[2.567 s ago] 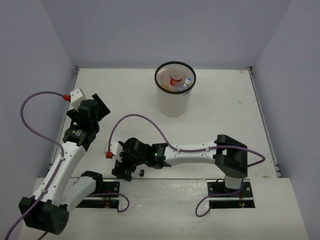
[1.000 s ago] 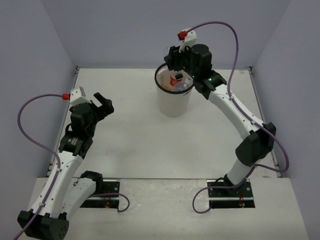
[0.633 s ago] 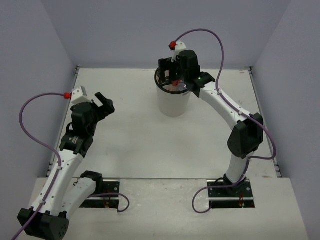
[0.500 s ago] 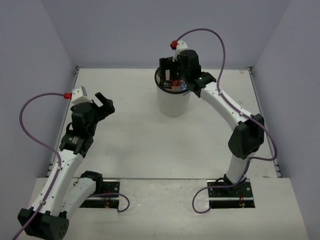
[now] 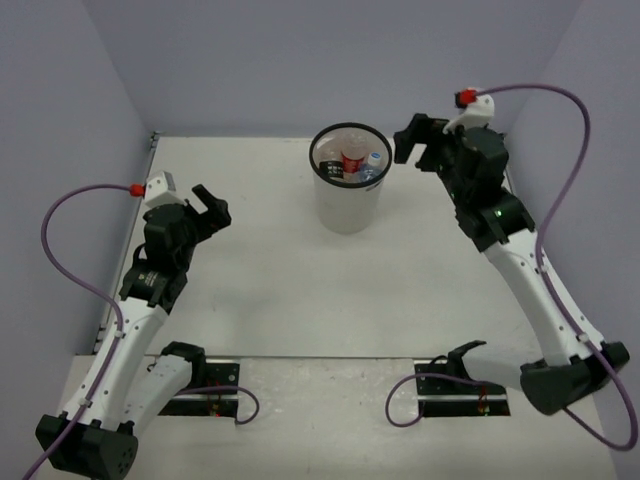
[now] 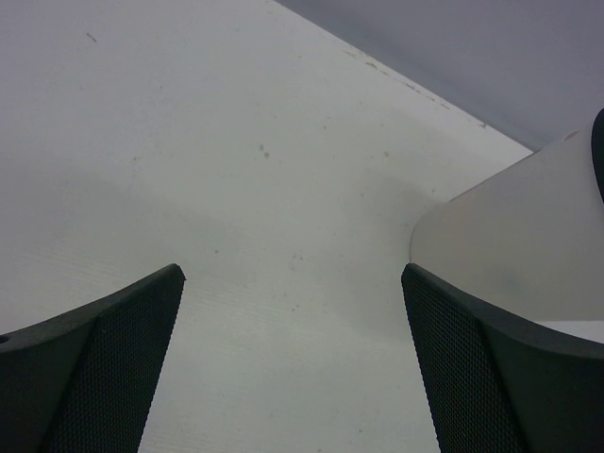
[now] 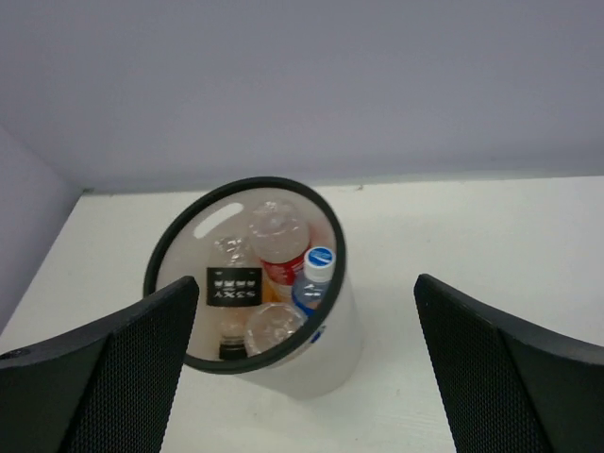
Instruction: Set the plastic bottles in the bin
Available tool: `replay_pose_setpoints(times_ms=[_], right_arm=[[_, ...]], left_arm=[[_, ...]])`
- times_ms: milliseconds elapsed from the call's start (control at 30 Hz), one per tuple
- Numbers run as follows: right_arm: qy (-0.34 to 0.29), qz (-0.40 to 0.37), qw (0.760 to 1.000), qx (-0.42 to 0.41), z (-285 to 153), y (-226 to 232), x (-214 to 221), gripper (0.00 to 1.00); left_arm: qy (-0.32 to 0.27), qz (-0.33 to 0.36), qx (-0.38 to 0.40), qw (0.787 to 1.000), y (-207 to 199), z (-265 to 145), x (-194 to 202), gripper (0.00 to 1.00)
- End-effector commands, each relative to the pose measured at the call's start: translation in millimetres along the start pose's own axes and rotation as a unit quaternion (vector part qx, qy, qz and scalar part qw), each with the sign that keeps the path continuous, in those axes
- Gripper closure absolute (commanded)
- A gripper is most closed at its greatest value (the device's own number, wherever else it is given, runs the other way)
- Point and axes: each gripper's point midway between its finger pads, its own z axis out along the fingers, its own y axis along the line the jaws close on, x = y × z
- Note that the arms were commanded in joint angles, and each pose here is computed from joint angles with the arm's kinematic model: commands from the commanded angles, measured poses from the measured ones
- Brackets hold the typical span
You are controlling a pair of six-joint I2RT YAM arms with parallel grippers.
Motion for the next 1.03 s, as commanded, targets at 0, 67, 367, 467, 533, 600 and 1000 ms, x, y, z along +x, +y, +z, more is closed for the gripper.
replay_pose_setpoints(times_ms=[0, 67, 367, 467, 533, 600, 1000], right_arm=[[0.01, 0.038, 0.994, 0.105, -45, -57, 39, 0.01], [0.029, 0.048, 0.989, 0.14, -60, -77, 73, 0.01], [0.116, 0.123, 0.97, 0.175, -134, -109, 197, 0.01], [0.114, 0.136, 0.971, 0.161, -145, -108, 208, 0.01], [0.097, 0.144, 0.973, 0.153, -149, -108, 205, 0.01], [0.084, 0.149, 0.974, 0.147, -150, -107, 201, 0.01], [0.079, 0.15, 0.977, 0.128, -149, -99, 192, 0.01]], left_arm=[[-0.018, 0.007, 0.011, 1.0, -7, -2, -16, 0.0], [-0.018, 0.007, 0.011, 1.0, -6, 0, -13, 0.0], [-0.009, 0.012, 0.006, 1.0, 2, 6, 2, 0.0], [-0.012, 0.01, 0.02, 1.0, 0, 5, 5, 0.0], [-0.012, 0.01, 0.03, 0.999, -4, 4, 4, 0.0], [-0.008, 0.012, 0.026, 1.0, -4, 4, 4, 0.0], [-0.012, 0.012, 0.017, 1.0, 0, -1, 0, 0.0]])
